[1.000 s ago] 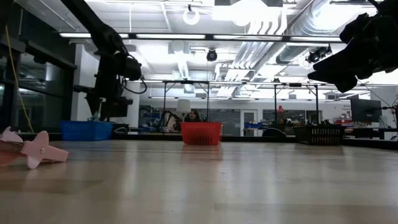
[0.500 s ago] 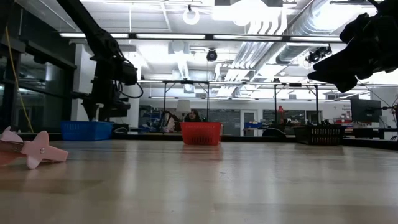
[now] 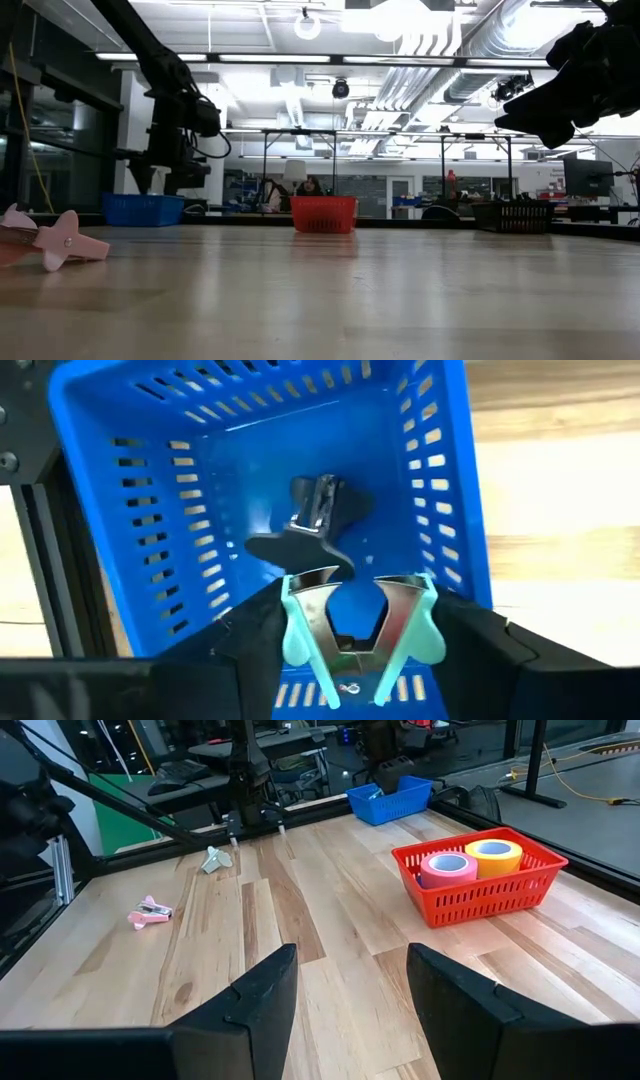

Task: Pick and place Stapler, Stapler remover, tape
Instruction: Put the blue staple remover into the blue bin, then put the gray staple remover into the blue bin

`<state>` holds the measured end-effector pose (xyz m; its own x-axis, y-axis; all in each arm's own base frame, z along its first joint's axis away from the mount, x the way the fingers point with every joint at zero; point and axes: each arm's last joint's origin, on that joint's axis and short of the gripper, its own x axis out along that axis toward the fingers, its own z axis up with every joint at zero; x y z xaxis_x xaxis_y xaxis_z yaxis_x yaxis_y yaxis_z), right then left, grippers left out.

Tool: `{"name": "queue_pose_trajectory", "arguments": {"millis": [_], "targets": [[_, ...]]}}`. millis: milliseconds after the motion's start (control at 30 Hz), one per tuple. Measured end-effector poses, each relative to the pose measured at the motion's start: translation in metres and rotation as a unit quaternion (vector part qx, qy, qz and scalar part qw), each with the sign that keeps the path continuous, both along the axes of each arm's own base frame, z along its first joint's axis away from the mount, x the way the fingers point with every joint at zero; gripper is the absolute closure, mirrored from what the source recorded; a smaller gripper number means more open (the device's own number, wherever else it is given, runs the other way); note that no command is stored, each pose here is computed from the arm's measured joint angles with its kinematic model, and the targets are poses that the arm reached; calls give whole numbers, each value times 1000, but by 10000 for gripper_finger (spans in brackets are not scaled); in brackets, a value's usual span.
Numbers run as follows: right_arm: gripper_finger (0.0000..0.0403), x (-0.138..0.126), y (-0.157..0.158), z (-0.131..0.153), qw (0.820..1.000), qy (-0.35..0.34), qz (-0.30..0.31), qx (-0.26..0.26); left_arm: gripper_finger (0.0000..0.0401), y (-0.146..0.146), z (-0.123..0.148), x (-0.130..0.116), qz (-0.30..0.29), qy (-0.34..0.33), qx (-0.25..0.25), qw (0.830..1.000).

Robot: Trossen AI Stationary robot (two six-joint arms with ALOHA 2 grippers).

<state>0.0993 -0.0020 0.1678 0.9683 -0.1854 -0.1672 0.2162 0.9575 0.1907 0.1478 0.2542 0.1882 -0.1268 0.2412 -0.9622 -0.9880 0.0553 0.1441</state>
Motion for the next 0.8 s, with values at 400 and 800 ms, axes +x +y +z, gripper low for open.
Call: {"name": "queue_pose_trajectory", "arguments": {"millis": [400, 800], "targets": [[221, 0, 0, 0, 1000, 0, 0, 0, 180, 3, 37, 1, -14, 13, 26, 999], [222, 0, 0, 0, 1000, 0, 0, 0, 180, -42, 97, -15, -32, -33, 30, 998]]}}
